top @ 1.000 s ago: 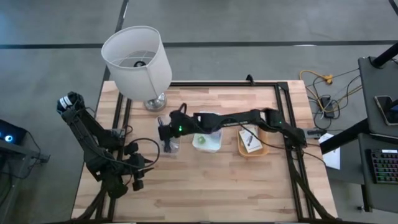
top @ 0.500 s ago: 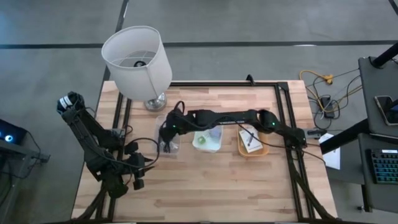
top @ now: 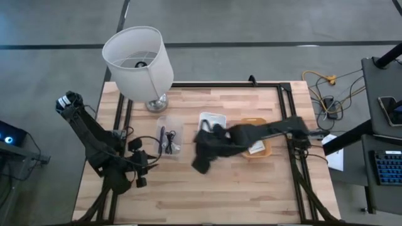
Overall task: Pick and place items into bin
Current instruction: Return to Home Position
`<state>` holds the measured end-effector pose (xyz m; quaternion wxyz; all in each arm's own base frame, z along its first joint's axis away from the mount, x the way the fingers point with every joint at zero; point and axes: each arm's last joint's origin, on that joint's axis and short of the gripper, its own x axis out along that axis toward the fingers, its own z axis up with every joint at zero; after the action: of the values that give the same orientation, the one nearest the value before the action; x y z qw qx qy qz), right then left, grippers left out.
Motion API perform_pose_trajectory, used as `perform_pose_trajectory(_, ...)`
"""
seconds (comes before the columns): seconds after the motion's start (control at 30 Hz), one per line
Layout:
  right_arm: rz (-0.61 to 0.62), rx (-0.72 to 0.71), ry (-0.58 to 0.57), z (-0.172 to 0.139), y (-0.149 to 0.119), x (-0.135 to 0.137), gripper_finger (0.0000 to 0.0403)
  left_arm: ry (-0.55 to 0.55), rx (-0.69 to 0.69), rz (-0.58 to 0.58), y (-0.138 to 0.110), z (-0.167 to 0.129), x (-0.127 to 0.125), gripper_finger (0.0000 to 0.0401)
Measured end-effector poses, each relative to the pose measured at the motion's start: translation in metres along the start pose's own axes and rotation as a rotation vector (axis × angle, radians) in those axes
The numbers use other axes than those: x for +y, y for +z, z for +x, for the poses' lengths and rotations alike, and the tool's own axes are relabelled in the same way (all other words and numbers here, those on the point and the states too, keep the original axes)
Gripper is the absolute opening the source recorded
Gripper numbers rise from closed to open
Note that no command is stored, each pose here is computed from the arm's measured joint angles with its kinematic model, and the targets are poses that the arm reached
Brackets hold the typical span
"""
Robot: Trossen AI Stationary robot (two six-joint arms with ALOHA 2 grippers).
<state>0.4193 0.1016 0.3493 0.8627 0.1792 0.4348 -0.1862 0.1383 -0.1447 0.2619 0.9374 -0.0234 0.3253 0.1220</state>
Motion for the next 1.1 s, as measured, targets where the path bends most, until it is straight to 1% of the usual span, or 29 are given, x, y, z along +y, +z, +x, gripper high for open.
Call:
perform_pose_trajectory(0.1, 0.053, 0.017, -0.098, -0.019, -0.027, -0.006, 0.0198, -0.053, -0.038, -0.003, 0.011, -0.001, 0.007, 0.0106)
perform_pose_trajectory(0.13, 0.082, 0.029, -0.115, -0.021, -0.035, -0.01, 0.0196, -0.077, -0.056, -0.005, 0.016, -0.002, 0.01, 0.0106)
perform_pose_trajectory(0.2, 0.179, 0.036, -0.11, -0.028, -0.048, -0.02, 0.0193, -0.137, -0.094, -0.007, 0.026, -0.002, 0.015, 0.0106)
perform_pose_trajectory(0.23, 0.225, 0.034, -0.092, -0.035, -0.053, -0.026, 0.0192, -0.169, -0.118, -0.007, 0.032, -0.002, 0.018, 0.0106)
perform_pose_trajectory(0.3, 0.294, -0.017, -0.021, -0.048, -0.061, -0.036, 0.0189, -0.231, -0.18, -0.005, 0.042, -0.002, 0.024, 0.0106)
perform_pose_trajectory(0.37, 0.333, -0.08, 0.053, -0.053, -0.067, -0.044, 0.0186, -0.3, -0.255, -0.017, 0.052, -0.002, 0.03, 0.0106)
perform_pose_trajectory(0.43, 0.349, -0.17, 0.138, -0.054, -0.072, -0.051, 0.0183, -0.372, -0.33, -0.053, 0.058, 0.0, 0.039, 0.0106)
perform_pose_trajectory(0.47, 0.346, -0.22, 0.162, -0.055, -0.074, -0.056, 0.0181, -0.399, -0.358, -0.08, 0.06, 0.001, 0.043, 0.0106)
perform_pose_trajectory(0.53, 0.346, -0.319, 0.201, -0.063, -0.076, -0.07, 0.0178, -0.424, -0.405, -0.128, 0.06, 0.004, 0.055, 0.0106)
perform_pose_trajectory(0.57, 0.343, -0.352, 0.217, -0.067, -0.078, -0.079, 0.0178, -0.422, -0.418, -0.144, 0.059, 0.007, 0.061, 0.0106)
perform_pose_trajectory(0.67, 0.328, -0.37, 0.185, -0.068, -0.09, -0.107, 0.0176, -0.409, -0.445, -0.191, 0.052, 0.014, 0.08, 0.0106)
perform_pose_trajectory(0.73, 0.312, -0.366, 0.163, -0.067, -0.098, -0.125, 0.0176, -0.369, -0.474, -0.226, 0.048, 0.019, 0.091, 0.0106)
perform_pose_trajectory(0.8, 0.311, -0.401, 0.184, -0.073, -0.103, -0.143, 0.0176, -0.333, -0.499, -0.253, 0.042, 0.022, 0.102, 0.0106)
perform_pose_trajectory(0.9, 0.28, -0.45, 0.205, -0.081, -0.112, -0.167, 0.0175, -0.297, -0.549, -0.289, 0.038, 0.023, 0.114, 0.0106)
perform_pose_trajectory(1.0, 0.236, -0.467, 0.167, -0.082, -0.124, -0.188, 0.0175, -0.256, -0.547, -0.304, 0.03, 0.026, 0.122, 0.0106)
perform_pose_trajectory(1.1, 0.241, -0.502, 0.163, -0.088, -0.137, -0.208, 0.0175, -0.231, -0.539, -0.341, 0.022, 0.025, 0.129, 0.0106)
